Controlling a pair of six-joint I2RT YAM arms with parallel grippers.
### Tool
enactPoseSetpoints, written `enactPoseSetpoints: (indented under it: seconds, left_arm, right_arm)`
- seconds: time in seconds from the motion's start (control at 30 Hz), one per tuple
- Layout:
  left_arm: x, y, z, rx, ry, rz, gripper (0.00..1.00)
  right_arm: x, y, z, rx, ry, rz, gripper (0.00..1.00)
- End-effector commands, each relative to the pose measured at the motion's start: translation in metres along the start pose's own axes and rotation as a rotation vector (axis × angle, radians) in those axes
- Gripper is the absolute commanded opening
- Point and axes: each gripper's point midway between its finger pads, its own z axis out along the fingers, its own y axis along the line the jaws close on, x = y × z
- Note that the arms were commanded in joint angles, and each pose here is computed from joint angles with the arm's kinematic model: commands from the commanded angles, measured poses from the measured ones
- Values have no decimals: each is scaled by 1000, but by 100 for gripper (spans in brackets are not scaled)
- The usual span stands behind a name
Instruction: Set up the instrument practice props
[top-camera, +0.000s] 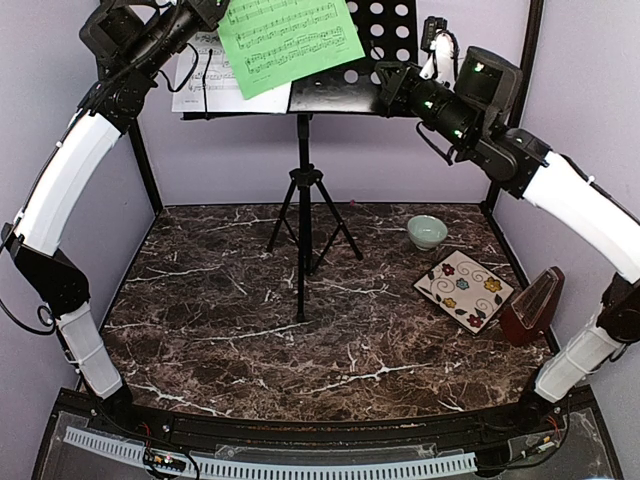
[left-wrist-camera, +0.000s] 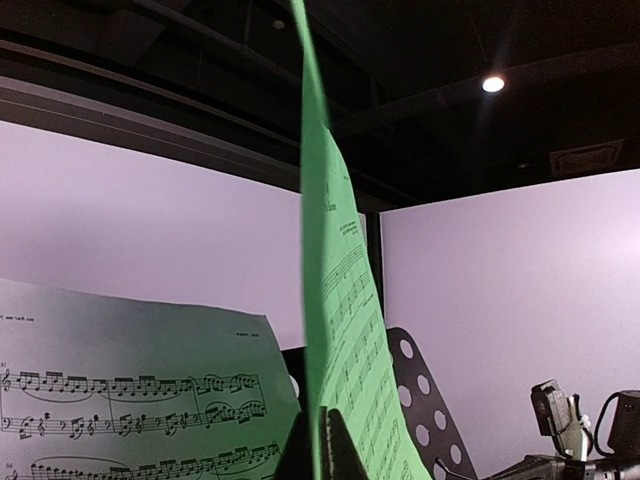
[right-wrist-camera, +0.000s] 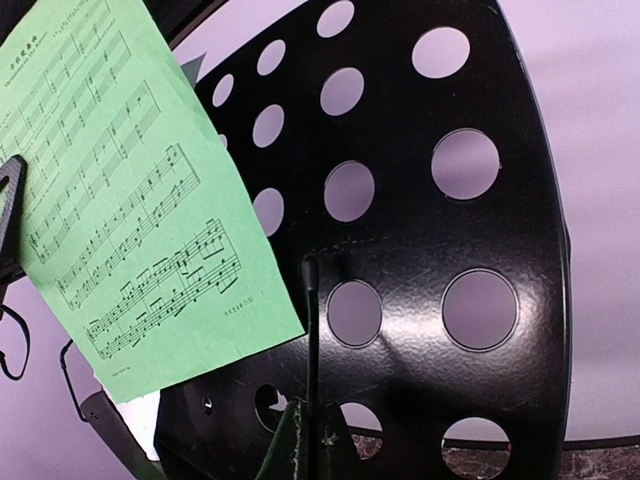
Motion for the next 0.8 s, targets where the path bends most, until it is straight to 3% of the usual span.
enactPoseSetpoints:
  seconds: [0.0,0.4,0.77]
  left_arm:
    - [-12,-3,0,-2,-45,39,0]
    - [7,-18,16,75,-49,40,0]
    - [30,-54,32,240,-67,72,3]
  right_arm:
    - [-23,8,-9,-65,-113,-12,0]
    - [-25,25,-8,-164,-150,-45,0]
    - [-22,30,-8,-194,-147,-44,0]
